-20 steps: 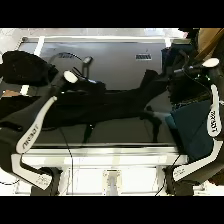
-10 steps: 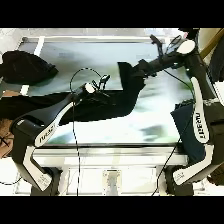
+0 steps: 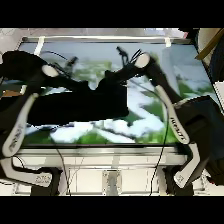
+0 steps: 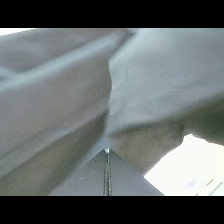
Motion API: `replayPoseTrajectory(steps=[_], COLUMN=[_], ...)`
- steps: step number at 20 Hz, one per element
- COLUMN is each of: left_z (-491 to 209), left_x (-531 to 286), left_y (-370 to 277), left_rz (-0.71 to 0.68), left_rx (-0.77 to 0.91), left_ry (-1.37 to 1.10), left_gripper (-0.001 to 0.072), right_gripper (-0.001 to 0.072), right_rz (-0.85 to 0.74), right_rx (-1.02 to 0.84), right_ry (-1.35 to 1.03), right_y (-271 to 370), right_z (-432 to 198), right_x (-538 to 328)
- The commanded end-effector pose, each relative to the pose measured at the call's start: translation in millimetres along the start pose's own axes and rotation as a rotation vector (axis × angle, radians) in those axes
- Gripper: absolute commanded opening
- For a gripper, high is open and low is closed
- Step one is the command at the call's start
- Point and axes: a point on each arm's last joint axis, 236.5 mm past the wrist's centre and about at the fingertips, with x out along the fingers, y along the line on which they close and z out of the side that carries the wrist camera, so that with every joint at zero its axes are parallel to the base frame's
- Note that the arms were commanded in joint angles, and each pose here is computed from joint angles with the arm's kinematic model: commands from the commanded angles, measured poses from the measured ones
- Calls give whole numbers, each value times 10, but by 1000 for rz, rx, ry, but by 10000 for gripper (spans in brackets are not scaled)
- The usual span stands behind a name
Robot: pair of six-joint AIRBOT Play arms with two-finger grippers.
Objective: Fold the clothes and pants, and hang the long-sleeved shirts on hangers.
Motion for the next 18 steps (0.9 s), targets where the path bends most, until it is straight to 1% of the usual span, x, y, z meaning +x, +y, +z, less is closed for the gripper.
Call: replayPoseTrajectory(steps=[1,4,7,8,10,11,13,15,16,18], left_z=[151,237,237,225,225,224,223,209,207,208], left_x=[-880,-1276,-1368,-1360,-1351,-1352,-1351,-1348,-1347,-1347], left_y=[319,417,415,411,398,400,400,393,393,393], left_rz=[83,126,135,133,131,131,131,128,128,128], left_rx=[-31,-43,-21,-17,-15,-15,-15,-15,-15,-15], left_ry=[-119,-203,-214,-208,-207,-207,-206,-200,-200,-200], left_gripper=[17,17,17,17,18,18,18,17,18,18], right_gripper=[9,9,11,44,575,588,587,580,561,551], right_rz=[46,113,185,193,204,212,226,159,65,-207], right_rx=[84,162,269,281,281,265,138,-8,-53,-113], right_ry=[-29,-79,-119,-110,-101,-93,-76,-13,24,130], right_y=[265,508,656,686,749,793,851,625,322,-485], right_z=[-125,-228,-285,-346,-378,-352,-207,-93,-62,-127], right_x=[750,1297,1650,1721,1727,1679,1426,989,711,89])
